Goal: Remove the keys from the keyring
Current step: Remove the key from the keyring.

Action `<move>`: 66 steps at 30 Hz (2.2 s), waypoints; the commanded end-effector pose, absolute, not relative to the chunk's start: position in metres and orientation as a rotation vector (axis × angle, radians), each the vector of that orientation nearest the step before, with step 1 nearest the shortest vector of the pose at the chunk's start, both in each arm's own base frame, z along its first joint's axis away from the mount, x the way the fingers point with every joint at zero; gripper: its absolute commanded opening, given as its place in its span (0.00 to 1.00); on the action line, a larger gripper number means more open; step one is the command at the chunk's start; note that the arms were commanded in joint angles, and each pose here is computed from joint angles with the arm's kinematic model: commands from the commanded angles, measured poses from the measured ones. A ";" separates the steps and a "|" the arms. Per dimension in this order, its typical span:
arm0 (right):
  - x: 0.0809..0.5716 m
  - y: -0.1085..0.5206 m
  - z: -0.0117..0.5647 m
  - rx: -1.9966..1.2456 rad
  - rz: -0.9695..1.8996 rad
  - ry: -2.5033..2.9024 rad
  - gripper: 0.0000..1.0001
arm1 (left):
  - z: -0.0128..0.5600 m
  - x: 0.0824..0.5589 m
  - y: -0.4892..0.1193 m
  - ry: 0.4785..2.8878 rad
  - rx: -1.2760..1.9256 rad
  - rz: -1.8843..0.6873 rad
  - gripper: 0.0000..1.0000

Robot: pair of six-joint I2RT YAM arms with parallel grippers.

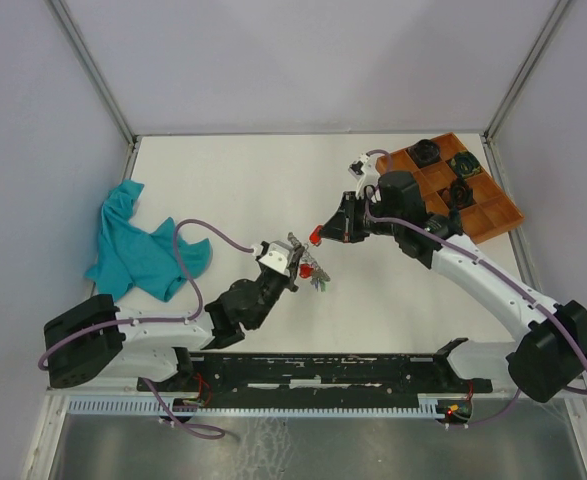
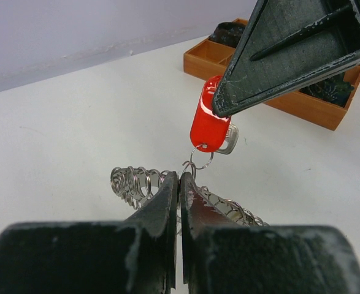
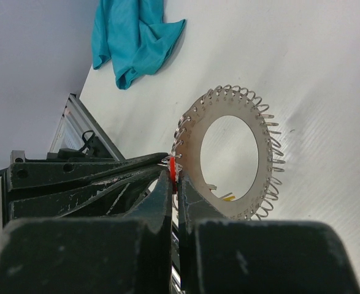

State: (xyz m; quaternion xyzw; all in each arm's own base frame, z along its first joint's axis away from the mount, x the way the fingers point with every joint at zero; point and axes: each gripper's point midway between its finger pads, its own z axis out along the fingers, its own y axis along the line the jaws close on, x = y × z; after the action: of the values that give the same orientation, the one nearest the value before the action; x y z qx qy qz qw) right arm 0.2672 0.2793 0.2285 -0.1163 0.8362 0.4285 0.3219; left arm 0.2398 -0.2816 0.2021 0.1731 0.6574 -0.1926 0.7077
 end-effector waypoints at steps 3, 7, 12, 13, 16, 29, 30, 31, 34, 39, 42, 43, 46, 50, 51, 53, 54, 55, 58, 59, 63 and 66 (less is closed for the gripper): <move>0.271 0.278 0.268 -0.374 1.128 2.051 0.01 | 0.219 0.245 -0.273 1.384 0.312 -0.422 0.08; 0.270 0.276 0.271 -0.402 1.107 2.038 0.01 | 0.212 0.243 -0.273 1.401 0.329 -0.433 0.20; 0.269 0.274 0.277 -0.439 1.083 2.014 0.01 | 0.205 0.235 -0.267 1.431 0.340 -0.466 0.34; 0.268 0.275 0.277 -0.449 1.081 2.012 0.01 | 0.206 0.233 -0.265 1.431 0.336 -0.474 0.38; 0.267 0.274 0.278 -0.474 1.071 2.001 0.00 | 0.210 0.223 -0.266 1.422 0.382 -0.530 0.53; 0.262 0.272 0.286 -0.535 1.056 1.958 0.01 | 0.228 0.197 -0.291 1.309 0.696 -0.614 0.47; 0.262 0.272 0.287 -0.535 1.059 1.954 0.01 | 0.227 0.200 -0.293 1.314 0.697 -0.610 0.46; 0.261 0.273 0.287 -0.539 1.062 1.954 0.01 | 0.227 0.202 -0.296 1.317 0.698 -0.607 0.45; 0.260 0.273 0.287 -0.542 1.070 1.953 0.01 | 0.227 0.209 -0.300 1.328 0.698 -0.588 0.40; 0.259 0.274 0.287 -0.547 1.083 1.953 0.01 | 0.234 0.220 -0.301 1.320 0.690 -0.576 0.35; 0.259 0.275 0.286 -0.547 1.086 1.954 0.00 | 0.235 0.225 -0.303 1.323 0.688 -0.578 0.34; 0.258 0.275 0.286 -0.548 1.086 1.954 0.01 | 0.235 0.225 -0.304 1.320 0.689 -0.584 0.34; 0.259 0.275 0.285 -0.544 1.088 1.957 0.01 | 0.236 0.226 -0.309 1.315 0.679 -0.610 0.33; 0.259 0.276 0.284 -0.541 1.089 1.960 0.01 | 0.233 0.226 -0.315 1.323 0.657 -0.647 0.34; 0.260 0.276 0.284 -0.538 1.088 1.963 0.01 | 0.232 0.227 -0.316 1.327 0.650 -0.650 0.34; 0.260 0.276 0.284 -0.540 1.090 1.962 0.01 | 0.231 0.227 -0.318 1.331 0.644 -0.657 0.34; 0.260 0.276 0.284 -0.539 1.090 1.961 0.01 | 0.231 0.228 -0.318 1.332 0.641 -0.659 0.34; 0.260 0.276 0.284 -0.539 1.091 1.963 0.01 | 0.232 0.228 -0.319 1.332 0.637 -0.662 0.34; 0.259 0.277 0.283 -0.540 1.093 1.963 0.00 | 0.233 0.231 -0.321 1.336 0.624 -0.660 0.34; 0.259 0.277 0.283 -0.540 1.094 1.965 0.00 | 0.233 0.232 -0.321 1.337 0.618 -0.659 0.34; 0.259 0.277 0.282 -0.539 1.097 1.966 0.01 | 0.237 0.234 -0.323 1.337 0.590 -0.670 0.34; 0.259 0.277 0.282 -0.539 1.098 1.966 0.00 | 0.237 0.237 -0.322 1.344 0.565 -0.671 0.33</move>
State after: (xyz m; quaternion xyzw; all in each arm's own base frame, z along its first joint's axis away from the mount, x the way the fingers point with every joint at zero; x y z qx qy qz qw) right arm 0.2551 0.2685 0.2386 -0.1993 0.8199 0.4056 0.3516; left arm 0.2301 -0.3171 0.2005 0.3034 0.6248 -0.2698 0.6670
